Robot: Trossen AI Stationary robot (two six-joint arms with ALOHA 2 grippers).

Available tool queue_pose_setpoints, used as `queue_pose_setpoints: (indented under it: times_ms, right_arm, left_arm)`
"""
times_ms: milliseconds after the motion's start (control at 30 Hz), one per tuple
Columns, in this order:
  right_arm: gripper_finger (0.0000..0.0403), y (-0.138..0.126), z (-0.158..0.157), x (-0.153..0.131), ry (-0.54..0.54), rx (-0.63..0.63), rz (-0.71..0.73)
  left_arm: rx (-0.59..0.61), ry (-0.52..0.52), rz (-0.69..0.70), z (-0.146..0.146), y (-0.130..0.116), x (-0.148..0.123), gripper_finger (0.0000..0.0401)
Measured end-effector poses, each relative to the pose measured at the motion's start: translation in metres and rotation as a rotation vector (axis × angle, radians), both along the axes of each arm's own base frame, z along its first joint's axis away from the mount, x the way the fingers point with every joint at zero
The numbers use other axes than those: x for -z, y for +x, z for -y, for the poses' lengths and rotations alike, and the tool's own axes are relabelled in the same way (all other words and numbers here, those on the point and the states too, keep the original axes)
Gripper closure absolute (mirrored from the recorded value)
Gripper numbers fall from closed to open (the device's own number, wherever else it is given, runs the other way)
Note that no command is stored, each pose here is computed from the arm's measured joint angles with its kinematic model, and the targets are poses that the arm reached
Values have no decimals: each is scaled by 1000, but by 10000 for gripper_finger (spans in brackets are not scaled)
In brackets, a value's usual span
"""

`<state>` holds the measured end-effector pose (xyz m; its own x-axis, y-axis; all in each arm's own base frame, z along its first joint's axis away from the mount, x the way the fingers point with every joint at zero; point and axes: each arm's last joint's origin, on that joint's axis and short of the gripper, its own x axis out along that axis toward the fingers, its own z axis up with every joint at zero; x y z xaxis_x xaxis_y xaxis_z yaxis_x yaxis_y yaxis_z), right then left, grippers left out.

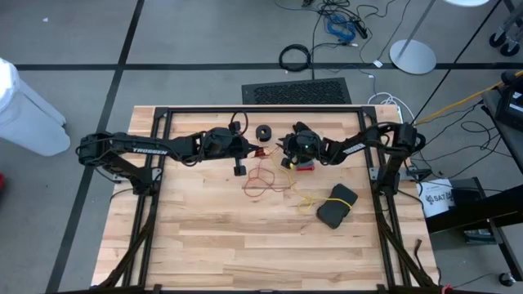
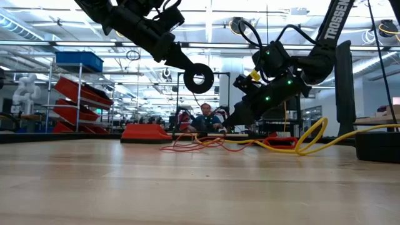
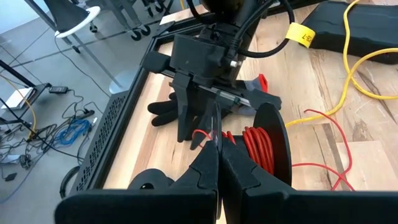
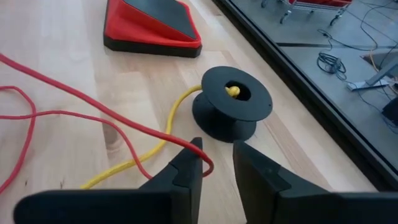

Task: Coil cords
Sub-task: Coil the red wire onto spool

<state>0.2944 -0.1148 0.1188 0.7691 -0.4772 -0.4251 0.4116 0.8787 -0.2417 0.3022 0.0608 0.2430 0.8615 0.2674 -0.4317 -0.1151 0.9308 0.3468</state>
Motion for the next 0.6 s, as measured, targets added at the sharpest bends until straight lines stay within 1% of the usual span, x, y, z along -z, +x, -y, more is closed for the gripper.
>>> queue_pose_setpoints:
  times_ms: [267, 467, 600]
  right_arm:
    - [347, 0, -1, 1, -4, -16, -12]
    - [345, 0, -3, 2, 11, -91, -31]
    - [342, -1, -3, 4, 11, -98, -54]
  left_arm:
    - [0, 0, 0, 0, 0, 0, 401]
    - [0, -1, -5, 0, 0, 1, 401]
    - [0, -3, -13, 0, -1, 1, 401]
